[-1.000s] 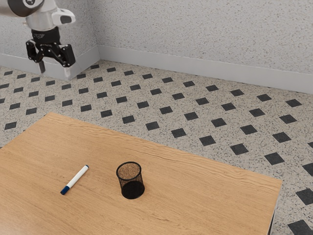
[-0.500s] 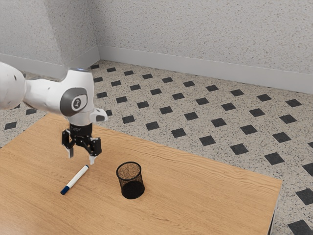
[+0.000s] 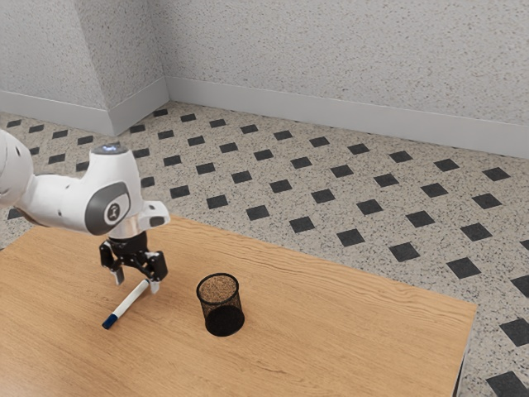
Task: Put the marker into the pen holder.
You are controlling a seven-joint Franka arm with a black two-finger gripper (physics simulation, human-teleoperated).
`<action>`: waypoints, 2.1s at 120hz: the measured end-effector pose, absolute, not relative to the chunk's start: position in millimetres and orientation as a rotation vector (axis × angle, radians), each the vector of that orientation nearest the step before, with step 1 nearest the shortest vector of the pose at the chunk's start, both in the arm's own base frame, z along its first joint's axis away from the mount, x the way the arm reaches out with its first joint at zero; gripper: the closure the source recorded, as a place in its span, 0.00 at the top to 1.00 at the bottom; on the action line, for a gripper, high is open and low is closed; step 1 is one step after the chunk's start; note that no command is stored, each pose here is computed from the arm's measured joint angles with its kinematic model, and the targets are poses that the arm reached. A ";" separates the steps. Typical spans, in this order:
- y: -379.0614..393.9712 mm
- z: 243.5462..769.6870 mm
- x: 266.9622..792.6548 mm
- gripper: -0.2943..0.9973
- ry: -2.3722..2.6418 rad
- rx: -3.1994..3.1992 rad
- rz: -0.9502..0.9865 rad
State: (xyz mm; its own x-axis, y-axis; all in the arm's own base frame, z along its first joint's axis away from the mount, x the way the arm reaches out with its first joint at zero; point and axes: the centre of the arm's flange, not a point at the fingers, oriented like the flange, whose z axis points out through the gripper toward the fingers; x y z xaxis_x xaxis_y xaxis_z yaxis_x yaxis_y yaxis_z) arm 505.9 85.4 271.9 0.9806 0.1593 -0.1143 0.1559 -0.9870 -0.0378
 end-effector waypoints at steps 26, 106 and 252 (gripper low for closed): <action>102.2 256.4 506.9 0.74 -0.272 -3.084 0.132; 103.9 248.8 526.5 0.66 -0.233 -3.080 0.056; 103.2 243.8 518.8 0.30 -0.286 -3.082 0.085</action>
State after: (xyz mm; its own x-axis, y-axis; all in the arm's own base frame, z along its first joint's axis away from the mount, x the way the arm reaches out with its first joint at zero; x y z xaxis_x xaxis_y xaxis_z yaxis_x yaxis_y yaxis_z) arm 518.8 103.2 243.8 0.9815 0.1847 -0.0507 0.1822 -0.9820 -0.0502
